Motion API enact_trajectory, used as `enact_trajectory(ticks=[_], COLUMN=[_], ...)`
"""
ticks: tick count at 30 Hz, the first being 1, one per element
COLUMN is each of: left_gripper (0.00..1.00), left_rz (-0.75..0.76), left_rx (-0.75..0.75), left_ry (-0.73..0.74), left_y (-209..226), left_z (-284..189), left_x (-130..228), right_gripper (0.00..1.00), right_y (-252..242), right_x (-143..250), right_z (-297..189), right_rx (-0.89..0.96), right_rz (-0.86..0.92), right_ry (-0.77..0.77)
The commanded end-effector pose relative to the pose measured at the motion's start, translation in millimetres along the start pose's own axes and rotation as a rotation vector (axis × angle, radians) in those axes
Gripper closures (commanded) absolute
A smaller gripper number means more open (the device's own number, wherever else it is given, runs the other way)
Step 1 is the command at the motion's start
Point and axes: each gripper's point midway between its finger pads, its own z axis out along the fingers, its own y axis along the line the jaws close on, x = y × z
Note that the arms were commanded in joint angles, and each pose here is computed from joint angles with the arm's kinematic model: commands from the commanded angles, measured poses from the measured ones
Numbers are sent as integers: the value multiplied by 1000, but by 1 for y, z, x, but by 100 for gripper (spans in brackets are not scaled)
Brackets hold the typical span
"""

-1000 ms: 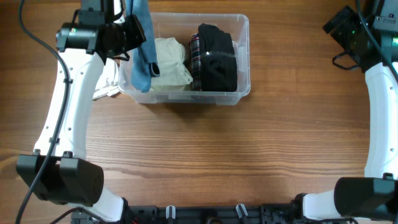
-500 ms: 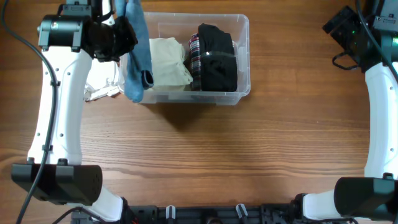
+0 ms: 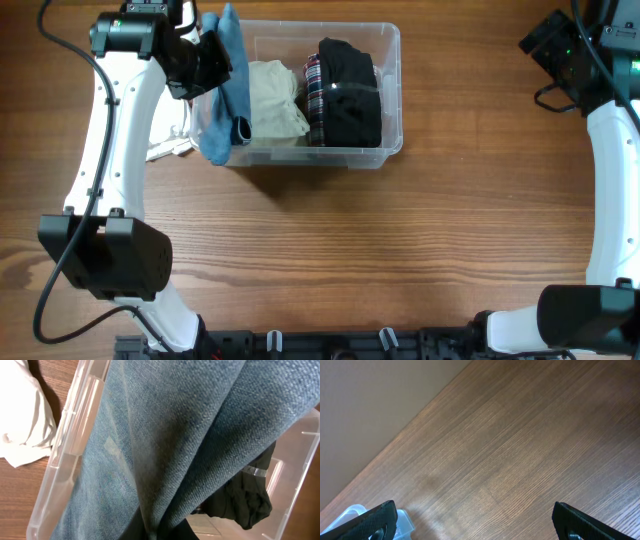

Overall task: Pack container
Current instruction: 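Lower the blue denim into the box over the cream cloth, then press the denim flat with the left gripper and withdraw left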

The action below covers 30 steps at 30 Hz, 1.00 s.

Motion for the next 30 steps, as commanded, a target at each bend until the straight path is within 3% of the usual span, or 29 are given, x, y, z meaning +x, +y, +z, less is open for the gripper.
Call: enact_trajectory(ticks=[1, 2, 4, 8, 15, 19, 21, 26, 30], left_gripper=[45, 32, 26, 28, 34, 36, 34, 31, 27], left_rz=[11, 11, 15, 30, 53, 330, 471, 635, 644], left_rx=[25, 25, 36, 117, 128, 143, 85, -56, -261], left_ry=[-20, -20, -23, -30, -37, -11, 0, 97, 164], left_y=[-7, -7, -10, -26, -35, -62, -70, -63, -25], left_z=[-4, -4, -4, -5, -4, 3, 12, 54, 89], left_x=[-7, -7, -7, -11, -10, 13, 27, 51, 51], right_gripper=[0, 0, 0, 0, 0, 0, 0, 0, 0], right_y=[2, 2, 2, 2, 2, 2, 2, 2, 2], right_x=[3, 3, 3, 3, 3, 3, 3, 3, 3], right_z=[5, 5, 5, 5, 5, 5, 5, 5, 5], right_rx=[-3, -3, -3, -3, -3, -3, -3, -3, -3], right_rz=[4, 4, 3, 4, 4, 4, 4, 4, 4], right_ry=[14, 14, 14, 14, 14, 14, 14, 14, 14])
